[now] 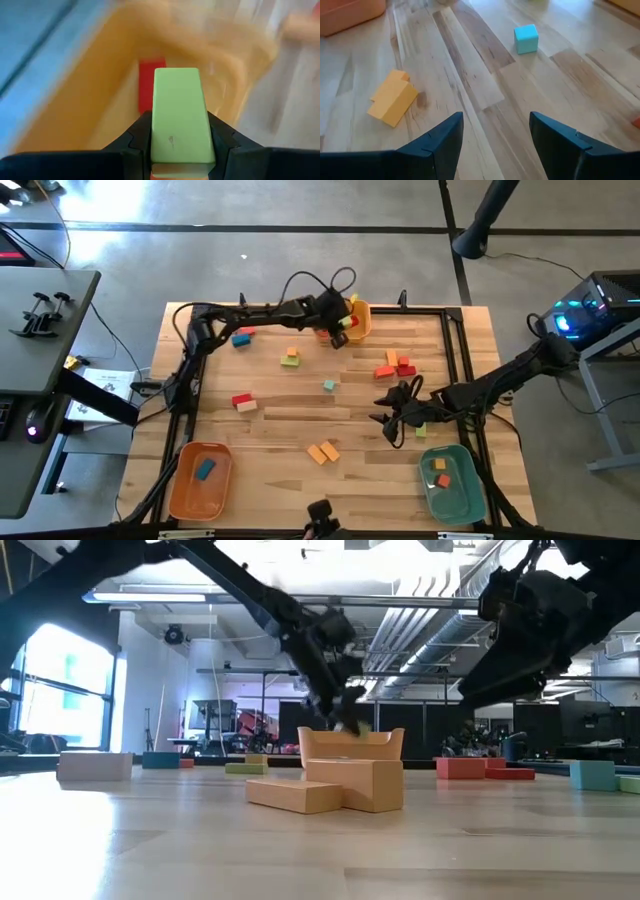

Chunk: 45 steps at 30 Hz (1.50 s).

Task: Sort blocks by size
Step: Put the green wide rectangular block into the yellow bin, then put the left red narrow rectangular block into the orange bin

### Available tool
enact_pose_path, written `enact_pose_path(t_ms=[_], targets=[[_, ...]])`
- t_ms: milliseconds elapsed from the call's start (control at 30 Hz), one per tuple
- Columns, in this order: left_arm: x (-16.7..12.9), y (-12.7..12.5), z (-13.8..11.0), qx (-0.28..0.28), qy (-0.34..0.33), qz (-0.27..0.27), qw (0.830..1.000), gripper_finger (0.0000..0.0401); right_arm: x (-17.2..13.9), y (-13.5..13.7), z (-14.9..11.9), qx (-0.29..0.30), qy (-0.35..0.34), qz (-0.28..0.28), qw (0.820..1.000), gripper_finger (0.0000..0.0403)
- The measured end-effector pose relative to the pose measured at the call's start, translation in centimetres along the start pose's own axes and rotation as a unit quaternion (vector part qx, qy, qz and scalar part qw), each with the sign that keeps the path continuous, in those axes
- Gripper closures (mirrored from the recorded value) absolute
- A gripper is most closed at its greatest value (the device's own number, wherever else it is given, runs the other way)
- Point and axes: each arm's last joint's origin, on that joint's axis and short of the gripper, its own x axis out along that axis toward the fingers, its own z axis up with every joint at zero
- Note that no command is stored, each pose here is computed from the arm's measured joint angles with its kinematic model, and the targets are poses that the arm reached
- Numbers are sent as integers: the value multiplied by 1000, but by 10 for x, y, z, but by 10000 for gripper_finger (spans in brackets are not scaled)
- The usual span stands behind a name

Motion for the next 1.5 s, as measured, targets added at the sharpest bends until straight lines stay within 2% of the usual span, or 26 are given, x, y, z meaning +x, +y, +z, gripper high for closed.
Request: enact_pose_path(t_ms=[133,200,333,433,600,733,833,1000,1133,1300,1367,1500], targets=[[6,-1,-1,1,5,-1,1000,297,0,0,1,0,-4,-1,1000,178],[3,-1,3,3,-7,-2,1000,269,0,0,1,1,-5,-1,1000,178],[7,-3,-3,10,14,-15,1000,206,0,1,1,3,-8,2,1000,178],[6,-2,-2,8,9,-14,1000,179,0,1,2,3,-10,3,1000,178],[-1,-3,2,1,6,-15,1000,174,0,1,2,4,-11,4,1000,178],[-24,-11,13,1,-16,-21,1000,178,0,1,2,4,-17,-5,1000,178],[-43,-27,20,22,-33,-33,999,183,0,0,3,5,-30,-21,999,178],[-70,-63,11,69,-55,-60,994,191,-1,1,2,5,-35,-24,999,178],[-87,-90,-11,85,-86,-84,989,196,-4,5,0,0,-47,-32,998,178],[-107,-124,-44,64,-149,-124,979,197,-6,9,-1,-5,-60,-36,998,178],[-120,-136,-52,53,-173,-144,973,197,-7,9,-1,-6,-63,-37,997,178],[-150,-160,-65,67,-210,-173,960,197,-7,10,0,-5,-70,-34,997,178]])
